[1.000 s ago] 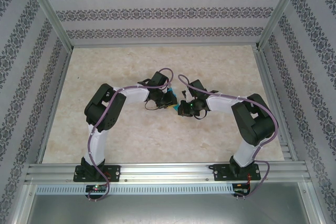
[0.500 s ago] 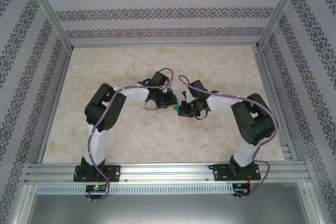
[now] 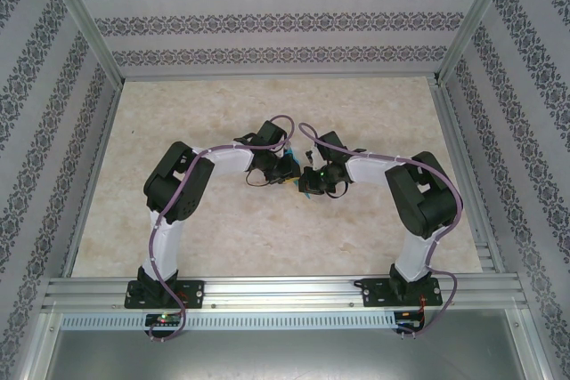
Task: Fold a paper plane with a square sheet of paper (pick it up from the middle)
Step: Fold the wing for the fifth time at the center of the table.
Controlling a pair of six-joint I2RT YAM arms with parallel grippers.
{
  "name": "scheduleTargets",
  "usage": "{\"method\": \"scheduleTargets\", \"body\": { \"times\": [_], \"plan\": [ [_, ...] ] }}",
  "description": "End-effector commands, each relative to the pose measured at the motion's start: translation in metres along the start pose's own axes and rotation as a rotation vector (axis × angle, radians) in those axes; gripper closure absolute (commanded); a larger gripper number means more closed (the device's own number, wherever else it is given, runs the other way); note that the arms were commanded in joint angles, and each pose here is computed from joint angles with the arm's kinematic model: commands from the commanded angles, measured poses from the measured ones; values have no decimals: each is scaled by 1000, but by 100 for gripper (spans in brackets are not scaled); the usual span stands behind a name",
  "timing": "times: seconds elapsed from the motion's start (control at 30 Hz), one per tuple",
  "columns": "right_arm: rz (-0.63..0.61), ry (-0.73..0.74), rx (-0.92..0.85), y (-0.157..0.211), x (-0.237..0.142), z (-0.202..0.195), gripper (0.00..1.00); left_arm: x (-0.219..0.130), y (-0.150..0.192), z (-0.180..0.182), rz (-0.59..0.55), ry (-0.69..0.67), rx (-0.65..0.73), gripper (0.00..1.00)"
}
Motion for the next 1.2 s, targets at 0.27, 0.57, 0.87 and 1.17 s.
{"method": "scheduleTargets", "body": {
  "times": [0.27, 0.57, 0.87, 1.17],
  "plan": [
    [108, 44, 47, 45, 1, -35, 91, 22, 18, 65, 49, -243, -83, 82],
    [145, 20, 107, 83, -5, -49, 92, 22, 17, 65, 52, -239, -80, 82],
    [-45, -67, 7, 39, -48, -12, 91, 22, 16, 61, 57, -222, -70, 82],
    [-67, -108, -22, -3, -30, 9, 92, 24, 16, 55, 69, -187, -61, 82]
  ]
}}
Point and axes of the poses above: each hand's point on the last joint's axis, 136 mm out from that joint toward the fingers, its own x axis out along the fingers, its own z axis along the line the jaws close on, y = z × x, the point moved 2 cm from there along -x, back along the fingers, and after that the axes turned 1 degree about x, right-handed, at the moved point
